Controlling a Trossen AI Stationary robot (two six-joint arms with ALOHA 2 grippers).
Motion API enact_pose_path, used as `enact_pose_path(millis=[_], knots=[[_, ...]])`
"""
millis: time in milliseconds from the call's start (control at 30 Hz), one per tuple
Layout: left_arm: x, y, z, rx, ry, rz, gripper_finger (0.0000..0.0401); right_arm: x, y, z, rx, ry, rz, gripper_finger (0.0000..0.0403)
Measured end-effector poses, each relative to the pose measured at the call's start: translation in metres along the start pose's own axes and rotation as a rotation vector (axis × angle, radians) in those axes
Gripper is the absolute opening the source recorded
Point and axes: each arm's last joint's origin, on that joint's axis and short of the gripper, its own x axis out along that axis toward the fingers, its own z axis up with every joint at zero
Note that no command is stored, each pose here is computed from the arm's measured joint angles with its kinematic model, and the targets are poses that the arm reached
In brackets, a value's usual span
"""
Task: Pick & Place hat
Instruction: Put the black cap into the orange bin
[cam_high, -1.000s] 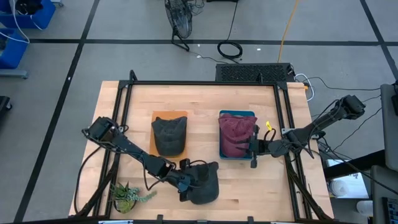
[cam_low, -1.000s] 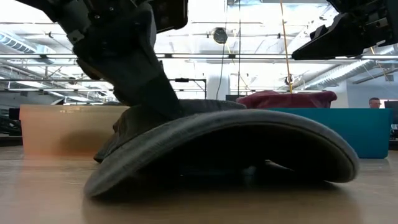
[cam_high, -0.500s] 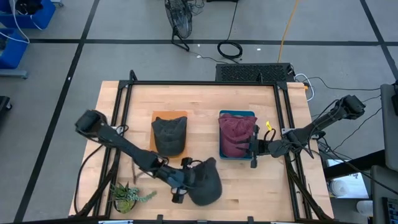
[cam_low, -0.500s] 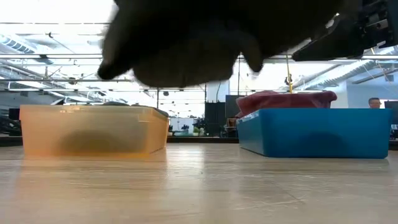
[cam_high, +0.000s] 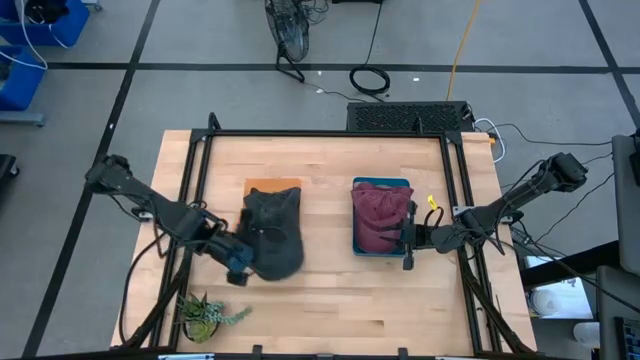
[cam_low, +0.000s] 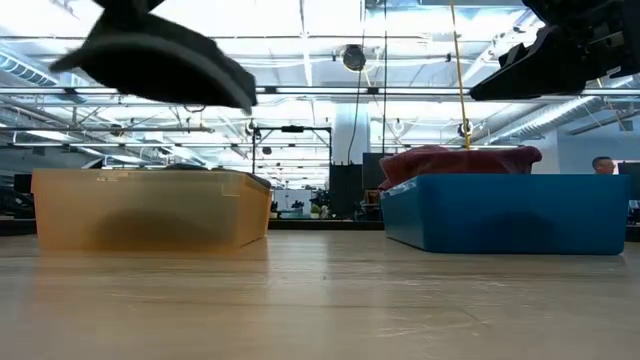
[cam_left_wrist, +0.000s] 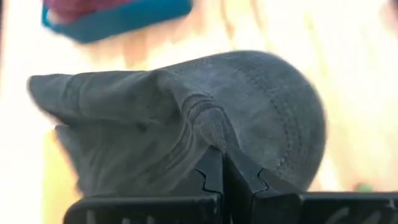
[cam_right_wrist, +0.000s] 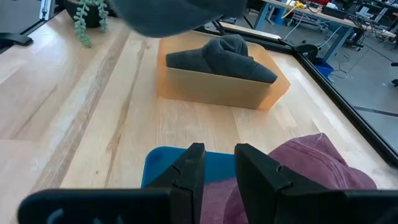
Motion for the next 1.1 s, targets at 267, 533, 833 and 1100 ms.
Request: enact_pose_path(millis=[267,533,833,1100], knots=[[0.005,0.017,-0.018,0.163,0.131,0.087,0.0005,0.0,0.0,0.0,0.002,-0.002,0.0,0.0075],[0.05,0.032,-0.054,0.193,0.257,0.14,0.0005,0.0,0.0,0.0,-0.001,-0.002,0.0,0.0075],[0.069,0.034,-0.055,0.292,0.14,0.174,0.0006,0.0,0.0,0.0,-0.006,-0.001,-0.003,0.0075],[0.067,0.036,-0.052,0.37,0.145,0.221,0.0005,0.0,0.0,0.0,-0.004,0.001,-0.003,0.0075]])
